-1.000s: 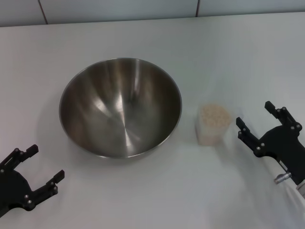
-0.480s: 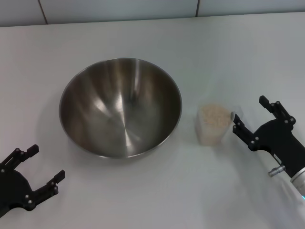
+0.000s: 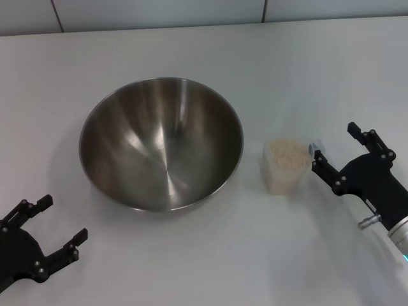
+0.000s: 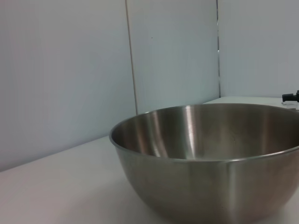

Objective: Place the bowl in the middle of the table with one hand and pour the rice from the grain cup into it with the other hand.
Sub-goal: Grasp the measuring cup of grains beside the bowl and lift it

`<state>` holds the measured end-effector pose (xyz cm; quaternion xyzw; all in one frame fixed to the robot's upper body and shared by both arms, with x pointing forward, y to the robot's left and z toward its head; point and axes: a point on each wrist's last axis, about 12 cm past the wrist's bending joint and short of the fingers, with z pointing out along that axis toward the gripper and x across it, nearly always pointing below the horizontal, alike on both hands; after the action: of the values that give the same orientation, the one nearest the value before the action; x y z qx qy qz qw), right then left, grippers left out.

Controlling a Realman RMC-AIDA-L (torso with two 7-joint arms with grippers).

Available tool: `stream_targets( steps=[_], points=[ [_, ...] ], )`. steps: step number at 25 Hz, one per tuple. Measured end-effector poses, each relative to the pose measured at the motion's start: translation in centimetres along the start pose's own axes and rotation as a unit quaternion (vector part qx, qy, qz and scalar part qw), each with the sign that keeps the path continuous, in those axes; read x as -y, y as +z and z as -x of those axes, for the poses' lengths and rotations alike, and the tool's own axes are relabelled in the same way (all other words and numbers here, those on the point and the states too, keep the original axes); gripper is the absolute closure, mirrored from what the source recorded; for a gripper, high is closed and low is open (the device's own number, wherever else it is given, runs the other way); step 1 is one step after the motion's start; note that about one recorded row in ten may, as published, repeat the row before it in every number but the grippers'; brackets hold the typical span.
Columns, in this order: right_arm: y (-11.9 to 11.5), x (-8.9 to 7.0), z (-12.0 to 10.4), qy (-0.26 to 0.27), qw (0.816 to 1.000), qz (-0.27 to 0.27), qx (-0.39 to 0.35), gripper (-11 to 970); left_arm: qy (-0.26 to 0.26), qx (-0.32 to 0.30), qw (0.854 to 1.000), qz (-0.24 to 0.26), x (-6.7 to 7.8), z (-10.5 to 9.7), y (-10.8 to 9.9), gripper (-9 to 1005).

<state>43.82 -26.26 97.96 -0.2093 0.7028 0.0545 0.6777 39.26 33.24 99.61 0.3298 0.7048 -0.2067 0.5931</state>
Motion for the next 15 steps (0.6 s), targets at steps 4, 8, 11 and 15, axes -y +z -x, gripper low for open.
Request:
stream_targets(
  steps=[4, 8, 11, 15],
  points=[
    [0.08, -0.08, 0.06, 0.002, 1.000, 0.001, 0.002, 176, 0.000, 0.000, 1.000, 0.000, -0.01, -0.01, 0.01, 128],
    [0.37, -0.26, 0.22, 0.002, 1.000, 0.007, 0.005, 181, 0.000, -0.006, 1.000, 0.003, -0.09, -0.14, 0.01, 128],
    [0.46, -0.37, 0.27, 0.001, 1.000, 0.012, 0.006, 186, 0.000, -0.008, 1.000, 0.004, -0.09, -0.18, 0.00, 128],
    [0.72, -0.47, 0.44, -0.005, 1.000, 0.016, 0.010, 354, 0.000, -0.009, 1.000, 0.005, -0.09, -0.21, -0.02, 128]
  ],
)
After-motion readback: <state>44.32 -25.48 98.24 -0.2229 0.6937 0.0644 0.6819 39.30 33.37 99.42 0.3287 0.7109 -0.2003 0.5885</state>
